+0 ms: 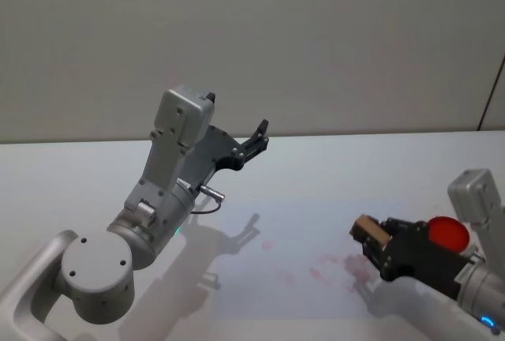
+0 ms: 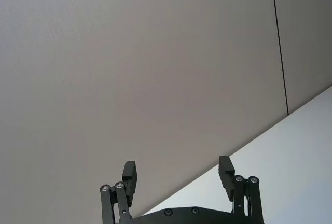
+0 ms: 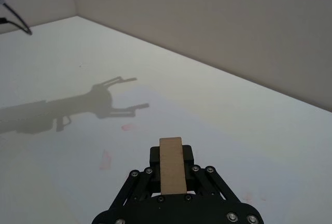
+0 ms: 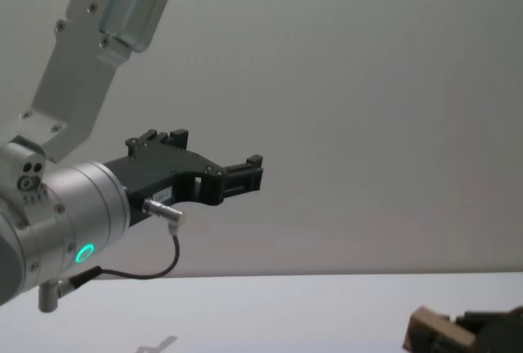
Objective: Use the one hand to pick up the stamp and affix it onto the A4 paper.
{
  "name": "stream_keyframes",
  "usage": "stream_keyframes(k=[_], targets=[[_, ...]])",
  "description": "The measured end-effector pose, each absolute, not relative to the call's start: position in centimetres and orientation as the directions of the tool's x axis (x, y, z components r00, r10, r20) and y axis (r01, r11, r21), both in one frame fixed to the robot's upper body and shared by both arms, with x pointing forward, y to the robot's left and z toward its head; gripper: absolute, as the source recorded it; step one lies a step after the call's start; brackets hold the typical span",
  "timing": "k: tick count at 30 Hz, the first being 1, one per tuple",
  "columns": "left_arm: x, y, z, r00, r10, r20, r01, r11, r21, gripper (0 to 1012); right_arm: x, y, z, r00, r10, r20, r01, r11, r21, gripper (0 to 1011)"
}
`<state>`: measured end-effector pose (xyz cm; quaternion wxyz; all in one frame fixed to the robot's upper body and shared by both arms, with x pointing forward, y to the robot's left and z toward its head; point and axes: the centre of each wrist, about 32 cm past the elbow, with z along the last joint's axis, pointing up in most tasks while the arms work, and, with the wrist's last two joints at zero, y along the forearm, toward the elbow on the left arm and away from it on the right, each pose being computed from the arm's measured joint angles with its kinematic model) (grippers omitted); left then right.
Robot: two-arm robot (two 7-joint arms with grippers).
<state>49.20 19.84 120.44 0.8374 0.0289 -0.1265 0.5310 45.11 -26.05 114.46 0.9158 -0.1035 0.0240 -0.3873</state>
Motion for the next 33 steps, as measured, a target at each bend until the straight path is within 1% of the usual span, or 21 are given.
stream_keyframes(k=[5, 11, 21, 33], targets=[[49.2, 19.8, 120.4, 0.404, 0.882, 0.242, -0.897, 0.434, -0.086, 1001, 44.7, -26.3, 113.9, 0.738, -0.672, 0.058, 0.664, 0.708, -0.238, 220], [49.2, 19.8, 120.4, 0.404, 0.882, 0.242, -0.897, 0.434, -0.086, 1001, 44.3, -26.9, 113.2, 0.763, -0.641, 0.082, 0.636, 0.721, -0.276, 220], [49.2, 19.8, 120.4, 0.404, 0.882, 0.243, -0.897, 0.434, -0.086, 1001, 44.0, -27.7, 112.3, 0.778, -0.619, 0.113, 0.618, 0.72, -0.315, 220], [49.2, 19.8, 120.4, 0.404, 0.882, 0.242, -0.897, 0.434, -0.086, 1001, 43.9, -28.2, 111.9, 0.789, -0.599, 0.134, 0.605, 0.721, -0.338, 220]])
